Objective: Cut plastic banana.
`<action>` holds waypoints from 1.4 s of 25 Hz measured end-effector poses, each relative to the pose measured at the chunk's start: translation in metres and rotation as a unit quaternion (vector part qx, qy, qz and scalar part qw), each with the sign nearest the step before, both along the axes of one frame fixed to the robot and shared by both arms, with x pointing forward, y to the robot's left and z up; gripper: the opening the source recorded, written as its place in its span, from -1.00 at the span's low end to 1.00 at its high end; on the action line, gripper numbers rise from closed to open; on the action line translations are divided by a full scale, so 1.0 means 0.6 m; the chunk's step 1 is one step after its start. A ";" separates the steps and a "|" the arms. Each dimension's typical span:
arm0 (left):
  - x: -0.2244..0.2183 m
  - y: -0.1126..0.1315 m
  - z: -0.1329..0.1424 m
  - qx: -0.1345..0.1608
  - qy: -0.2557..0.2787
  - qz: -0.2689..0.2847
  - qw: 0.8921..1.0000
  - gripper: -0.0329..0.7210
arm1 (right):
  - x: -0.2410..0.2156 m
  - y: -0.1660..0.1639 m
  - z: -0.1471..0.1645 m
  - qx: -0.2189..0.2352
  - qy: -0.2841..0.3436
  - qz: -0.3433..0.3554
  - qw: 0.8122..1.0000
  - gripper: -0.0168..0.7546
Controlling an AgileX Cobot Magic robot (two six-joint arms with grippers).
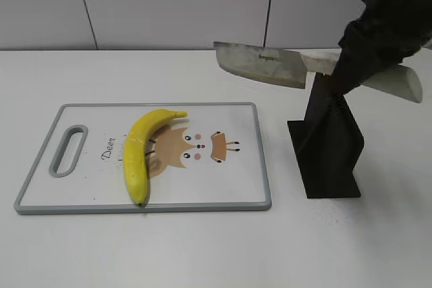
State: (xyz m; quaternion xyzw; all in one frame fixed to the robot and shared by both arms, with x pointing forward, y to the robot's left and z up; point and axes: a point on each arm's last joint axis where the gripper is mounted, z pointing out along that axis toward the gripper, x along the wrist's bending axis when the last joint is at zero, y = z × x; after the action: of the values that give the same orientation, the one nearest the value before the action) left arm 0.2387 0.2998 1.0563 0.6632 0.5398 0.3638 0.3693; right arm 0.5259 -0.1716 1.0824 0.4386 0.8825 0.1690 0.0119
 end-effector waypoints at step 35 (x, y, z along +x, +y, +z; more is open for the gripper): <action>0.388 -0.112 0.109 0.239 0.132 -0.401 0.874 0.54 | 0.103 0.144 -0.080 0.040 -0.105 0.374 0.921 -0.48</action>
State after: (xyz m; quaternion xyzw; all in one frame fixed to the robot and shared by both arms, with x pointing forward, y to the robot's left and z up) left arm 0.4714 0.2325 1.1216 0.9328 0.1679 0.2116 0.2386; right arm 0.5875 -0.0849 1.0346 0.0563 0.9686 0.2411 0.0225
